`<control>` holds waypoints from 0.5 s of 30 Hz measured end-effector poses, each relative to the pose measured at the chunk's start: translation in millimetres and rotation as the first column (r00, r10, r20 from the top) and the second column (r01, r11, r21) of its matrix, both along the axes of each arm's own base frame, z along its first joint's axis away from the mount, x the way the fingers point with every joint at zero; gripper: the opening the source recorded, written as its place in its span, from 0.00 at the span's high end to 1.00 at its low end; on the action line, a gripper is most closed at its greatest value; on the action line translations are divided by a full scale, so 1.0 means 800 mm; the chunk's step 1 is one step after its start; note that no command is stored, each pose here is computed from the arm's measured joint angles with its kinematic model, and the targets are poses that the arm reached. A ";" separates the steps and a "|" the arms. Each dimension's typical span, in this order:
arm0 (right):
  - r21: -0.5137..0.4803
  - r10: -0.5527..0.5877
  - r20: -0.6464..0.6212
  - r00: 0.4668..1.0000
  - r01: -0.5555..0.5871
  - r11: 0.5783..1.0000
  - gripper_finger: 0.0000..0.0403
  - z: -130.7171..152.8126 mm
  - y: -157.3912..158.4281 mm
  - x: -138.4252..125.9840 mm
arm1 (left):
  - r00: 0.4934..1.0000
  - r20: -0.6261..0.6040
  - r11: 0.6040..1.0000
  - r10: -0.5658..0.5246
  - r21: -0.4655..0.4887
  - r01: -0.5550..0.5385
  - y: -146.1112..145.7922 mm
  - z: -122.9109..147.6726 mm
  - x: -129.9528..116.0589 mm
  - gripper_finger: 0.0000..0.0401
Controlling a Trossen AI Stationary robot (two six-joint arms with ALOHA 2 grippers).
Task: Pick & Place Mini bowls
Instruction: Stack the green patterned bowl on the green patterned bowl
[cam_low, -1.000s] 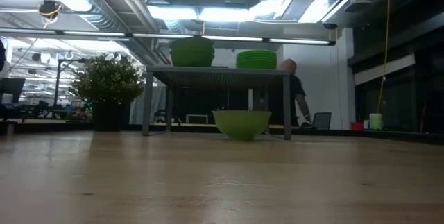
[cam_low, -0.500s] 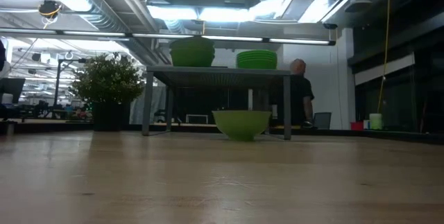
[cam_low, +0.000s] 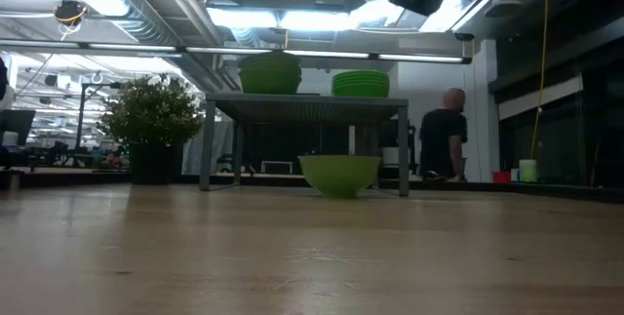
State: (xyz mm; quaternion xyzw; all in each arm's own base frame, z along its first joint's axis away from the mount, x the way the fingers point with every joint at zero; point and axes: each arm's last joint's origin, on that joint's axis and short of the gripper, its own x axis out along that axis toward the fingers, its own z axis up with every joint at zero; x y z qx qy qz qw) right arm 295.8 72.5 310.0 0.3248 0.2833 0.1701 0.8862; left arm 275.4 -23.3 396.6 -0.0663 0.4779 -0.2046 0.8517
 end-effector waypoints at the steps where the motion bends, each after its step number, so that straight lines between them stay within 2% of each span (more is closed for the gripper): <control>1: -0.003 -0.011 -0.019 1.000 0.011 1.000 0.62 -0.002 0.000 -0.001 | 1.000 -0.011 1.000 0.016 0.026 -0.016 0.001 0.003 -0.003 0.91; 5: -0.003 -0.050 -0.096 0.994 0.050 0.999 0.62 -0.009 0.001 -0.004 | 0.998 0.020 0.991 0.064 0.119 -0.066 0.005 0.020 -0.010 0.91; 9: -0.008 -0.075 -0.152 0.985 0.075 0.997 0.62 -0.014 0.005 -0.008 | 0.995 0.048 0.980 0.092 0.174 -0.099 0.008 0.032 -0.014 0.91; 15: -0.046 -0.119 -0.157 0.980 0.113 0.993 0.62 -0.016 0.012 -0.011 | 0.975 0.116 0.928 0.189 0.303 -0.216 0.022 0.046 -0.016 0.91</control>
